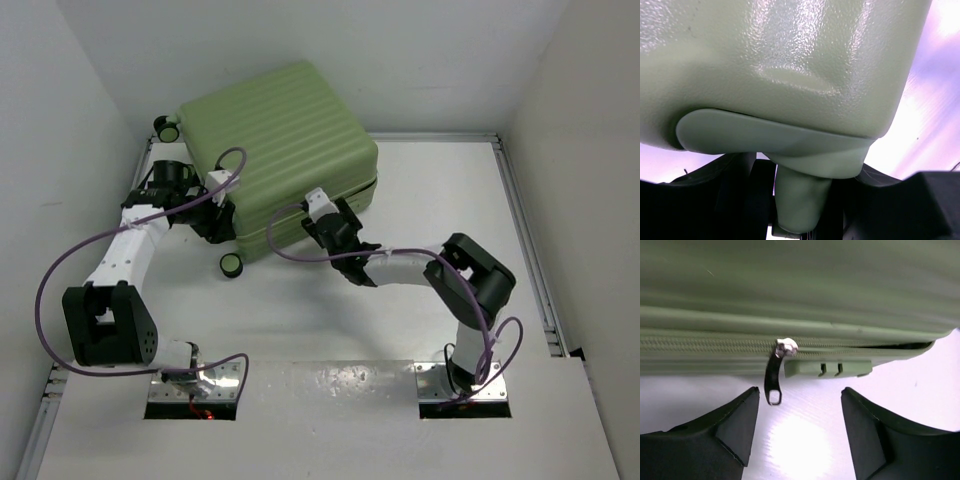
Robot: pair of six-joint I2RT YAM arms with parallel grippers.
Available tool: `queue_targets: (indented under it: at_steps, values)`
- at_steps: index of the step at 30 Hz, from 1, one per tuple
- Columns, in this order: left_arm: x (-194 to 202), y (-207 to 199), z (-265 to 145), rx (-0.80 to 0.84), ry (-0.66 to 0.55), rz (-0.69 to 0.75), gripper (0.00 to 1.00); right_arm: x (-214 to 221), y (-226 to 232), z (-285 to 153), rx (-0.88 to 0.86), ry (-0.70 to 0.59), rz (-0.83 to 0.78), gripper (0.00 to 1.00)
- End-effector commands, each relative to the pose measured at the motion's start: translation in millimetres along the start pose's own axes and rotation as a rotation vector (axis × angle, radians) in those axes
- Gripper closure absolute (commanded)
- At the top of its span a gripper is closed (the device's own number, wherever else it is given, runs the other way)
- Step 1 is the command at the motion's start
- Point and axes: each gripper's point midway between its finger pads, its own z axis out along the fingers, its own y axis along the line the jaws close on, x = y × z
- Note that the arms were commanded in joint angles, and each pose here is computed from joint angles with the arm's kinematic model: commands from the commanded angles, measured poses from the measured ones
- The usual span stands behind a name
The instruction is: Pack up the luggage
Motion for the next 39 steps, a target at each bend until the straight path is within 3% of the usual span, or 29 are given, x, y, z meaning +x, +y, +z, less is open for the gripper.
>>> queue_targets:
  at_steps: [1,7,13,14,15,20,22,23,26,28,39]
  values:
    - [30,37,7,-0.172,0.091,-0.152,1.0,-38,-4,5,0.091,-0.084,-0.008,0.33]
    - [32,39,5,-0.178,0.09,-0.159,1.0,-36,8,15,0.068,-0.071,-0.018,0.33]
    - [31,43,6,-0.185,0.096,-0.16,1.0,-25,-13,29,0.145,-0.036,-0.038,0.72]
    - [31,43,6,-0.185,0.096,-0.16,1.0,-24,-18,30,0.16,-0.04,-0.038,0.91]
    - [31,43,6,-0.185,0.096,-0.16,1.0,-24,-27,32,0.172,-0.039,-0.03,1.0]
    - [32,44,8,-0.185,0.096,-0.16,1.0,-22,-56,24,0.116,-0.069,0.032,1.0]
    - [32,44,8,-0.185,0.096,-0.16,1.0,1,-41,21,-0.016,-0.022,0.028,1.0]
    - [32,44,8,-0.185,0.096,-0.16,1.0,-2,-60,21,-0.014,-0.022,0.124,1.0]
    - [34,45,10,-0.181,0.103,-0.164,1.0,10,-52,21,-0.241,0.033,0.266,1.0]
    - [32,46,10,-0.185,0.096,-0.16,1.0,7,-56,25,-0.291,0.029,0.35,1.0]
    - [32,45,7,-0.197,0.095,-0.155,1.0,-6,-51,32,-0.547,-0.005,0.595,1.0]
